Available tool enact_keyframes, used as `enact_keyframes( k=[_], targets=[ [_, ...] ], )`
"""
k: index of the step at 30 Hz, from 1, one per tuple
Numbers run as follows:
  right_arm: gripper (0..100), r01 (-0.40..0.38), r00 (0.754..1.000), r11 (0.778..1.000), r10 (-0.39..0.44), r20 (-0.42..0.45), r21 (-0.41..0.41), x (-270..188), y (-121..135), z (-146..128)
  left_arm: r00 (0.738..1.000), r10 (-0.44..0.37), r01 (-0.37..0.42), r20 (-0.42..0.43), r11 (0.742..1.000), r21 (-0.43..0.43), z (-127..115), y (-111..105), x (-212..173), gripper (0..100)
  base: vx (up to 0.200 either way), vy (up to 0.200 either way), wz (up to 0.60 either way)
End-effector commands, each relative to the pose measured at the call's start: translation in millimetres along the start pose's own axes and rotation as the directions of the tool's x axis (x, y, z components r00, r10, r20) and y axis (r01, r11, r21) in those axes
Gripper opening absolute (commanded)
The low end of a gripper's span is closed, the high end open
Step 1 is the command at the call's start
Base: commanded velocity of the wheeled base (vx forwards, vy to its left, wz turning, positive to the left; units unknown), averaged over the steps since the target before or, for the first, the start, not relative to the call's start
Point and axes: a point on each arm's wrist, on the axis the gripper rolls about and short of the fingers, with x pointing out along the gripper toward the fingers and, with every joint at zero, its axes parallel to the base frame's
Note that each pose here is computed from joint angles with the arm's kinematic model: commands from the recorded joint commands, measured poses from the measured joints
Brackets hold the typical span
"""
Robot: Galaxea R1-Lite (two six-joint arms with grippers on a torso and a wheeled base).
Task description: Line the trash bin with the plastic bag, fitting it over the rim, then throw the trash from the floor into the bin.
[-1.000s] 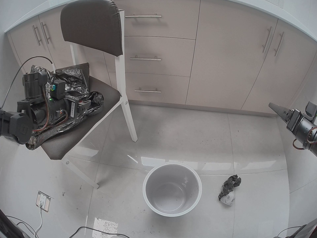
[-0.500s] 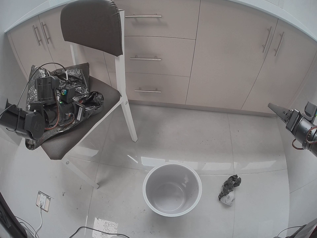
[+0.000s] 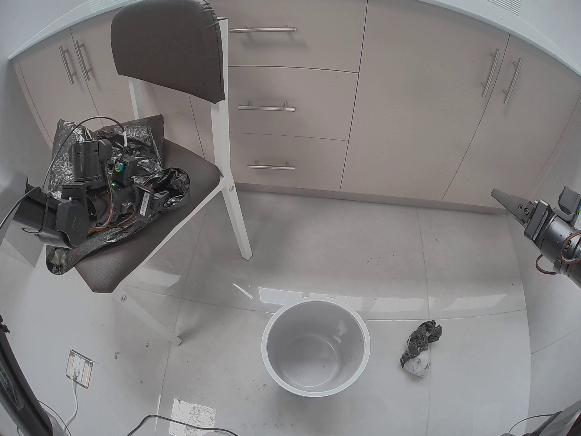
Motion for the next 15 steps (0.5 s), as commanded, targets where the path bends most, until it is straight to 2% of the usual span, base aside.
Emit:
enact_keyframes(
  k=[1,15],
  targets=[
    [100,-0.004,1.000,1.000,0.004,0.005,-0.002,-1.0,0.9,1.0,1.000,0.008,-0.008,-0.014,1.000,-0.003,-5.5,2.2,7.6,100,0.000,0.000,0.00],
    [100,-0.003,1.000,1.000,0.003,0.003,-0.001,-0.8,0.6,0.4,1.000,0.009,-0.009,-0.003,1.000,-0.007,-3.6,1.8,13.3,100,0.000,0.000,0.00]
  ],
)
